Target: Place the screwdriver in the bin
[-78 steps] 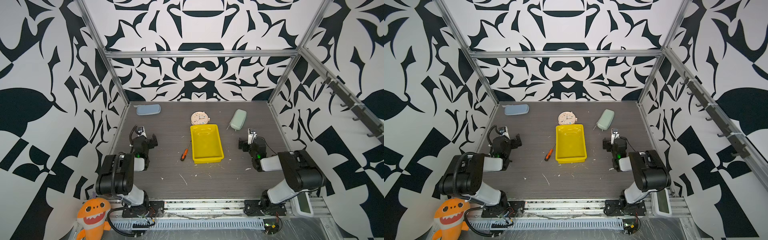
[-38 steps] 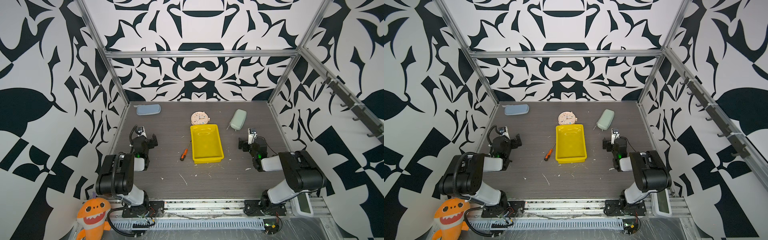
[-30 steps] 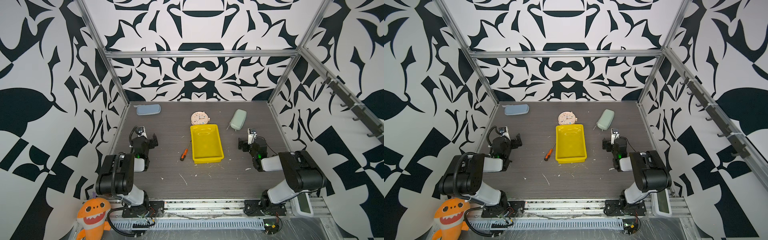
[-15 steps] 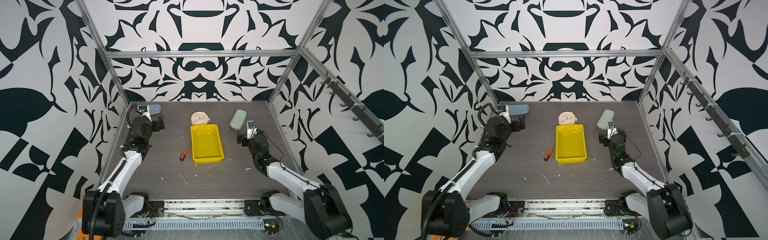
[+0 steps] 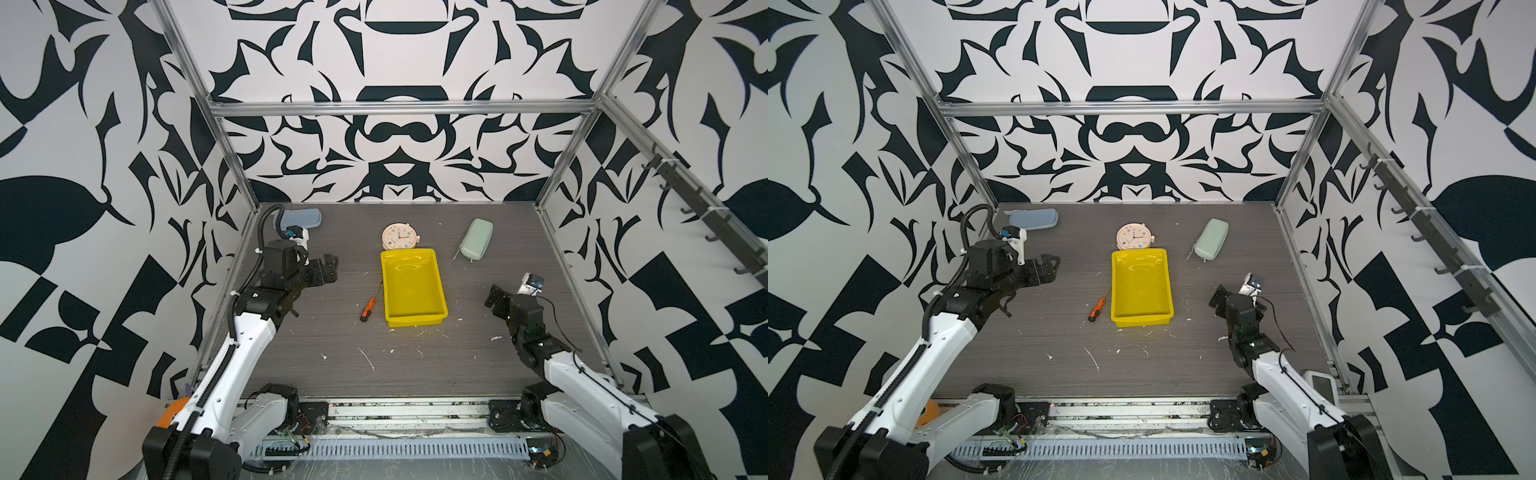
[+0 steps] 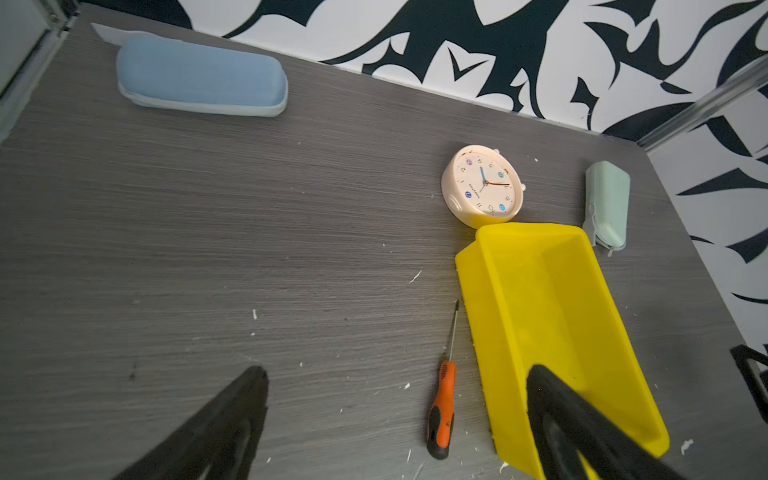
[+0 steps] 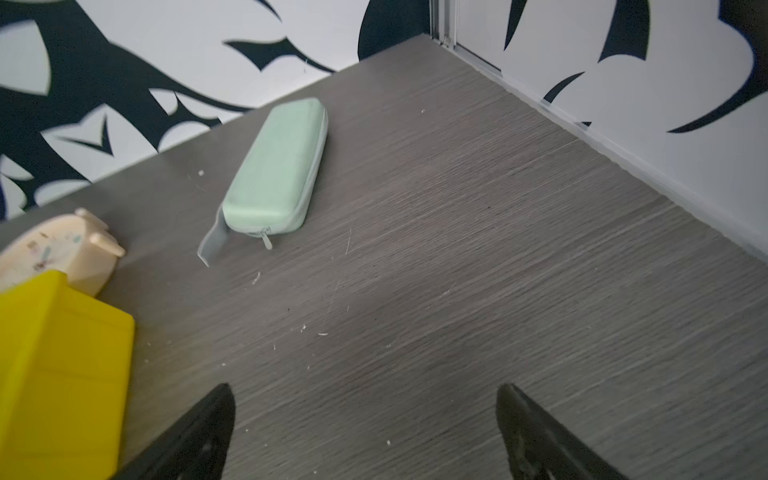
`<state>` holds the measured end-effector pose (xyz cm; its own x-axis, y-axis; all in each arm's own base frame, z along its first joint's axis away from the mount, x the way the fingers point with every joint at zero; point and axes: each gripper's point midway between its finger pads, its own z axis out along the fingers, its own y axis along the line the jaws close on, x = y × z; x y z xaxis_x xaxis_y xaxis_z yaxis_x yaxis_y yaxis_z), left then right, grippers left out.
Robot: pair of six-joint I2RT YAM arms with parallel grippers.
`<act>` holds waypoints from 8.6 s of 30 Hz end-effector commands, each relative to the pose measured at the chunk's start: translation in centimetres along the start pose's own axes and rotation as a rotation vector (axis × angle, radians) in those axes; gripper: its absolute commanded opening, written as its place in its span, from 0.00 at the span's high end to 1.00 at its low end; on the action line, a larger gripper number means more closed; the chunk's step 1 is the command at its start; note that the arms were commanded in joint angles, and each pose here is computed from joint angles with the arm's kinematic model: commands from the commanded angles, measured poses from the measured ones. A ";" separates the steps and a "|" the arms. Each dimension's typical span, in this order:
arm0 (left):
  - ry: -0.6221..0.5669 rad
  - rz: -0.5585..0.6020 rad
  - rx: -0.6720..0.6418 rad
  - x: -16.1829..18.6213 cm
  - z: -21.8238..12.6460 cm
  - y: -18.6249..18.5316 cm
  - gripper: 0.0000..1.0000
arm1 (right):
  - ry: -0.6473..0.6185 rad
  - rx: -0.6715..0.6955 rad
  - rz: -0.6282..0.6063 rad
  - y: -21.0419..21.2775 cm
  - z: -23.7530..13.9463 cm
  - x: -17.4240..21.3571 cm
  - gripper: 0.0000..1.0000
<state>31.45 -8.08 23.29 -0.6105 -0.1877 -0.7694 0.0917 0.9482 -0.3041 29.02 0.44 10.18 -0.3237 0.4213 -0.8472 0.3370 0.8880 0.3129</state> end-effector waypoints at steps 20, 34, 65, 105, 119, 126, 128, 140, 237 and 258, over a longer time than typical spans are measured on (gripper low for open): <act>0.108 -0.251 -0.064 7.5 0.4 1.0 0.00 | -0.047 0.120 0.297 -1.4 1.3 0.4 0.01; 0.217 -0.136 -0.271 12.7 2.6 2.9 0.00 | 0.099 -0.058 0.111 3.4 2.0 0.7 0.01; 0.499 0.072 -0.017 20.4 9.1 -4.6 0.52 | 0.138 -0.126 0.115 4.9 2.2 1.1 0.04; 0.486 0.050 -0.115 21.4 8.9 -3.0 0.85 | 0.176 -0.160 0.112 5.9 2.4 1.6 0.07; 0.140 -0.358 0.022 13.2 1.9 -5.6 0.88 | 0.121 -0.098 0.115 4.5 2.3 0.8 0.08; 0.079 -0.305 0.081 11.9 3.6 -12.6 0.90 | 0.097 -0.068 0.131 3.8 2.2 0.5 0.08; 0.099 -0.247 0.068 11.7 4.5 -14.7 0.90 | 0.098 -0.072 0.126 3.8 2.1 0.5 0.08; 0.212 -0.202 0.019 14.3 10.5 -19.5 0.91 | 0.105 -0.052 0.120 3.3 2.4 1.1 0.08; -0.149 -0.244 -0.257 14.2 0.8 5.9 0.01 | -0.142 0.036 -0.677 5.6 6.7 -2.4 0.01; -0.081 -0.221 -0.296 14.8 1.9 5.8 0.00 | -0.102 0.044 -0.451 1.7 8.9 -2.7 0.05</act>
<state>24.04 -5.56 8.34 -0.5324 -0.3852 -0.7538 -0.2698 0.9212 -0.2803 38.46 0.00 8.53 -0.4219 -0.1310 -0.8971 0.1833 0.9568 -0.2259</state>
